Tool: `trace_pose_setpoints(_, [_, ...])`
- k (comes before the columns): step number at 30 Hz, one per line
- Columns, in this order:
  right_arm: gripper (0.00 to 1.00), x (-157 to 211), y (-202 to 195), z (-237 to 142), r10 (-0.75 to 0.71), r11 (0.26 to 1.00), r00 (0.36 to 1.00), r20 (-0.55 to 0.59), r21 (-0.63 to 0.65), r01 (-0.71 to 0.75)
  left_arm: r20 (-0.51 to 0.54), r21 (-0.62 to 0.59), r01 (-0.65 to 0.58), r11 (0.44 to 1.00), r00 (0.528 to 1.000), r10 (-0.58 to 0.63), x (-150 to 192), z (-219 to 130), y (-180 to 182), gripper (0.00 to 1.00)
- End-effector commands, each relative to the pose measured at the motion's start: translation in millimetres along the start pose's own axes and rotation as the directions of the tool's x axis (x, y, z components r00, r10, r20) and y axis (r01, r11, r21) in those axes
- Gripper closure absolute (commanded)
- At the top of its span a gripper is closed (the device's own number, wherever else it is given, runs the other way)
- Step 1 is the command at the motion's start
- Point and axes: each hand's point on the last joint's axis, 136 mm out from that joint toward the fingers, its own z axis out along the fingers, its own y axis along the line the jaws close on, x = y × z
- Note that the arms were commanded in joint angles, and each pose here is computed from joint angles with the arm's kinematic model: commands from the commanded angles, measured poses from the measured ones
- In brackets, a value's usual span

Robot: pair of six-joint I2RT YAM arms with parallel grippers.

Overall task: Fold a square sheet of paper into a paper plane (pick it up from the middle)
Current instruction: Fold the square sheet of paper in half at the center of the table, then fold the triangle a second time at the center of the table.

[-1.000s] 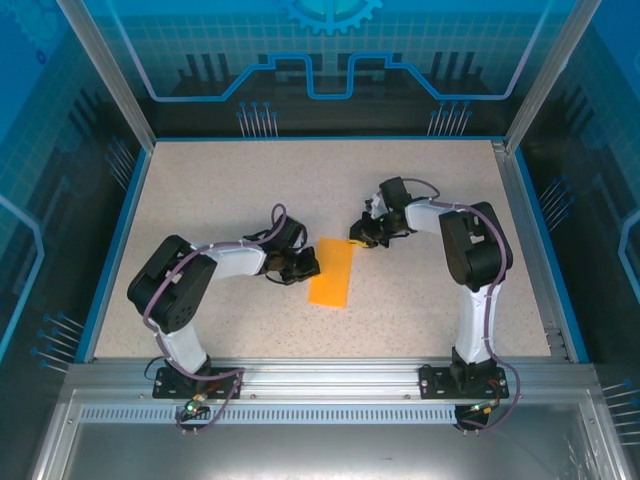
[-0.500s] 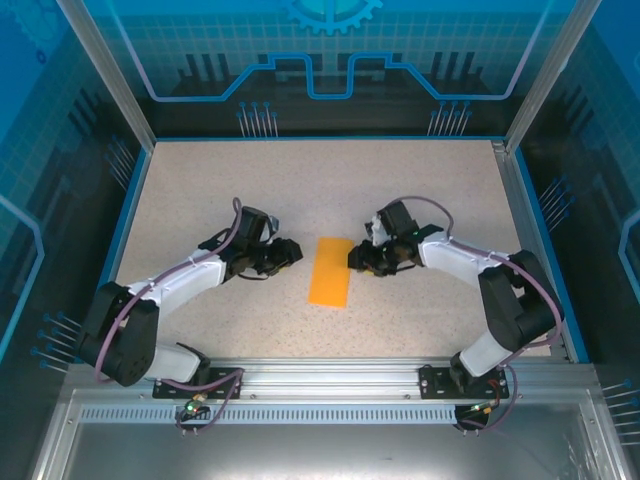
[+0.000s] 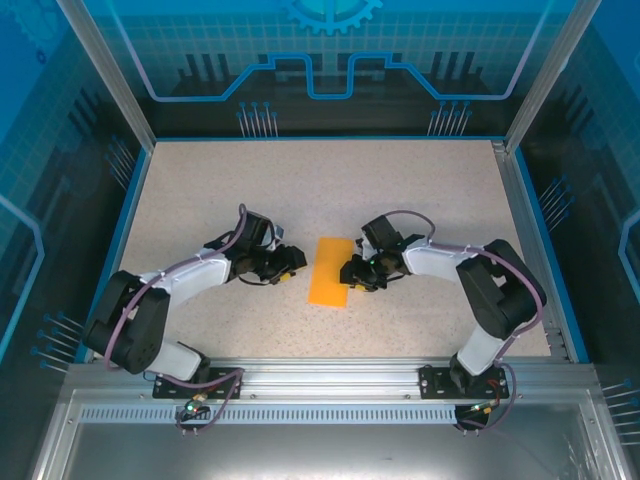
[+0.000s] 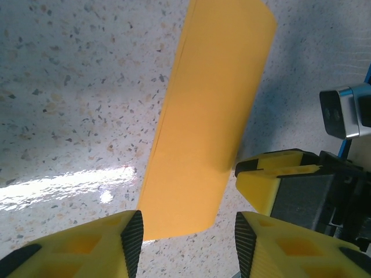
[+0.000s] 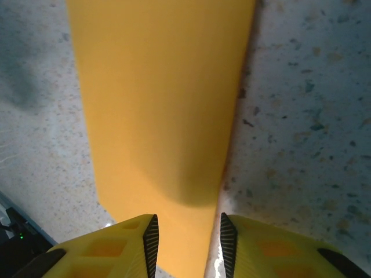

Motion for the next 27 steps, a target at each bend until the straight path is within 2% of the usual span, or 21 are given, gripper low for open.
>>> trace_pose_setpoints(1, [0.65,-6,18,3,-0.013,0.999,1.000,-0.004,-0.042,0.013,-0.017,0.036,-0.004,0.999,1.000,0.005,-3,2,-11,0.50])
trace_pose_setpoints(5, [0.65,-5,17,3,-0.008,0.999,1.000,-0.005,-0.042,0.008,-0.023,0.032,0.000,0.999,1.000,0.001,-2,3,-9,0.49])
trace_pose_setpoints(10, [0.64,-12,20,-13,-0.017,1.000,0.997,0.076,-0.024,0.019,-0.026,0.027,0.001,1.000,1.000,-0.001,-2,5,-7,0.49])
trace_pose_setpoints(17, [0.65,-10,21,-12,-0.018,0.999,0.998,0.060,-0.034,0.020,-0.040,0.028,-0.001,1.000,0.999,0.002,-1,11,-10,0.49])
trace_pose_setpoints(20, [0.65,-7,23,-3,-0.014,0.998,1.000,0.017,-0.063,0.015,-0.048,0.027,-0.006,1.000,0.999,0.008,2,14,-11,0.49])
trace_pose_setpoints(27, [0.66,-5,6,7,0.007,1.000,1.000,0.006,-0.003,-0.007,-0.064,0.018,-0.009,1.000,0.998,0.010,3,23,-12,0.49])
